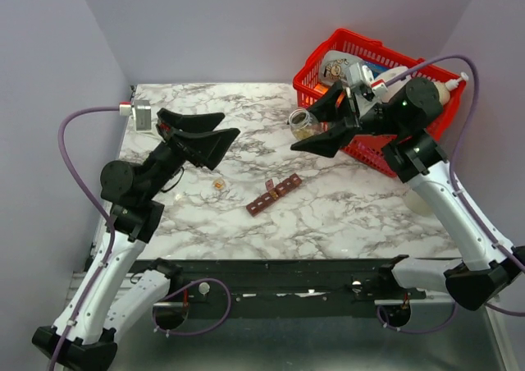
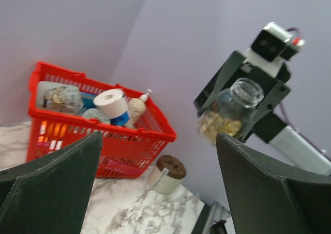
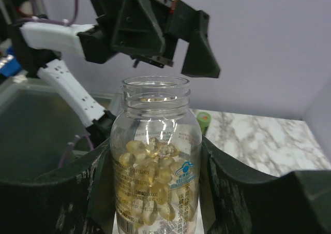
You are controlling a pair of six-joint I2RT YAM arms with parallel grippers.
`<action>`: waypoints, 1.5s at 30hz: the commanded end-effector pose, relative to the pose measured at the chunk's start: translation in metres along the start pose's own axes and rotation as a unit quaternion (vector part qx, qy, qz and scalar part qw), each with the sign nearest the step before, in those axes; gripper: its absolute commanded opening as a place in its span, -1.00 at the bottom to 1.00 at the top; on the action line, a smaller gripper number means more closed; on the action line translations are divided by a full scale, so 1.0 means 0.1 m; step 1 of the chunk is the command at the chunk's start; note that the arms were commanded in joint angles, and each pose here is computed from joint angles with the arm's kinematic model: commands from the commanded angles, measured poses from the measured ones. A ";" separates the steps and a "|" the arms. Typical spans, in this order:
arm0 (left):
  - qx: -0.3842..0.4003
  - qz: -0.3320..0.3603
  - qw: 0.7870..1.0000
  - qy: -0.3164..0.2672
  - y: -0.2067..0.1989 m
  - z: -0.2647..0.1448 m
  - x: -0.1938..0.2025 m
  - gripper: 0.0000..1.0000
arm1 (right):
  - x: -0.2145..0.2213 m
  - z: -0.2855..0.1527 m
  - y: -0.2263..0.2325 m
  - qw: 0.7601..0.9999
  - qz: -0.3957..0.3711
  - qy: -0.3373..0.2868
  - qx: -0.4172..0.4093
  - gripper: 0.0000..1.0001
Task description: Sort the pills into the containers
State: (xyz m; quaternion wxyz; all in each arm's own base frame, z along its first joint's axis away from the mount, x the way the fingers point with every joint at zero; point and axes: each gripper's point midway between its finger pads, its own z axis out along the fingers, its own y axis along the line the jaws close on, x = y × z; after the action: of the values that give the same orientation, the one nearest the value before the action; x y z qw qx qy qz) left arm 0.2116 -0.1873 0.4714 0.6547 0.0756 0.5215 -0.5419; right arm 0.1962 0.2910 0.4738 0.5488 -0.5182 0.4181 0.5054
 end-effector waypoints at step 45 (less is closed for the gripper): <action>-0.129 0.128 0.962 0.205 0.75 -0.23 0.86 0.97 | 1.29 -0.17 -0.30 0.995 0.096 0.031 0.005 -0.81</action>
State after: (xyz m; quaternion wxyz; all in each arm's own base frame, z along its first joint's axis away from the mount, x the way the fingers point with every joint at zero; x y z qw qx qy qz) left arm 0.2254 -0.2261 0.4325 0.6504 0.1929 0.5930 -0.4337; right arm 0.2413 0.2992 0.3587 0.4665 -0.4775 0.4895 0.5610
